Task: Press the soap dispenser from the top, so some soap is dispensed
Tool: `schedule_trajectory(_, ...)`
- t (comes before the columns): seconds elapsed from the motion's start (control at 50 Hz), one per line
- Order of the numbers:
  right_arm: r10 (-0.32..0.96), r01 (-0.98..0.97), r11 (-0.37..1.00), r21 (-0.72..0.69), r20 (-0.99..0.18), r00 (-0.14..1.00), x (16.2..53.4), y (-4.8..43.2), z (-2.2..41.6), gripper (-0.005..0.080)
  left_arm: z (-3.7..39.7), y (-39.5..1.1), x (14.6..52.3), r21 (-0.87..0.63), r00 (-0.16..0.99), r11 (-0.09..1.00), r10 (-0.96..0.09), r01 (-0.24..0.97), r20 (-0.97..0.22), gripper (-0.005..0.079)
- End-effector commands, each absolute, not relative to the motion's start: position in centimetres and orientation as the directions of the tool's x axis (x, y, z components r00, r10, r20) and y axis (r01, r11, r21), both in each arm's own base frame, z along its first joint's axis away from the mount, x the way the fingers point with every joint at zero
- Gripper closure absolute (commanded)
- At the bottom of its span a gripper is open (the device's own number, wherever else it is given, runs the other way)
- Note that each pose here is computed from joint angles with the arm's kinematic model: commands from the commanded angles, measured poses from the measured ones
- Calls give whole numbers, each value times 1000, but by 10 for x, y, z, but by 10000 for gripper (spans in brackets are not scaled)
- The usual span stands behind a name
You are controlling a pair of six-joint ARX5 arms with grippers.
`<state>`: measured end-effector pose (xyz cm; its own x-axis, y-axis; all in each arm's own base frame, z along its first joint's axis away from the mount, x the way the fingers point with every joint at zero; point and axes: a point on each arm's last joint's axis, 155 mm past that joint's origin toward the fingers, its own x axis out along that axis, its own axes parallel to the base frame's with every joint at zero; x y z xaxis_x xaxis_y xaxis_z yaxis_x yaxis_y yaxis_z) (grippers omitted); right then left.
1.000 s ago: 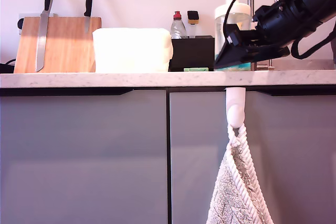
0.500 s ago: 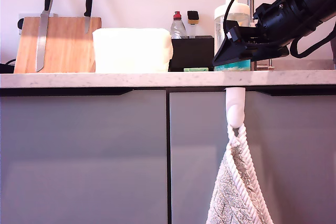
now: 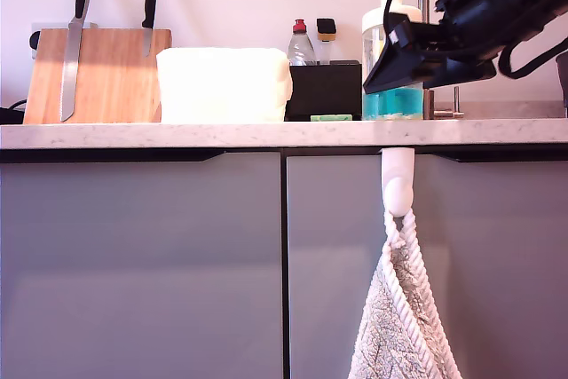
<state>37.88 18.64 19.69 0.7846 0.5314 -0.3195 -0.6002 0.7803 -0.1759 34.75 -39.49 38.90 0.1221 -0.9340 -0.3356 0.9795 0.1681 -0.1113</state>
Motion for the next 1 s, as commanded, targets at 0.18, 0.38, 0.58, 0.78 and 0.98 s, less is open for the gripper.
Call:
schedule_trajectory(0.18, 510, -581, 794, -179, -323, 797, 373, 179, 205, 119, 380, -398, 350, -122, 113, 164, -931, 979, -348, 733)
schedule_trajectory(0.38, 510, -579, 795, -182, -318, 799, 363, 175, 216, 119, 380, -398, 350, -122, 113, 164, -931, 979, -348, 733)
schedule_trajectory(0.58, 482, -561, 807, -186, -341, 807, 352, 165, 219, 119, 377, -397, 349, -133, 108, 165, -928, 977, -358, 733)
schedule_trajectory(0.78, 451, -554, 814, -177, -409, 793, 333, 153, 212, 121, 363, -384, 340, -171, 85, 171, -903, 970, -422, 761)
schedule_trajectory(0.98, 422, -543, 821, -173, -457, 783, 314, 141, 208, 431, 357, -356, 335, -182, 116, 234, -860, 955, -497, 764)
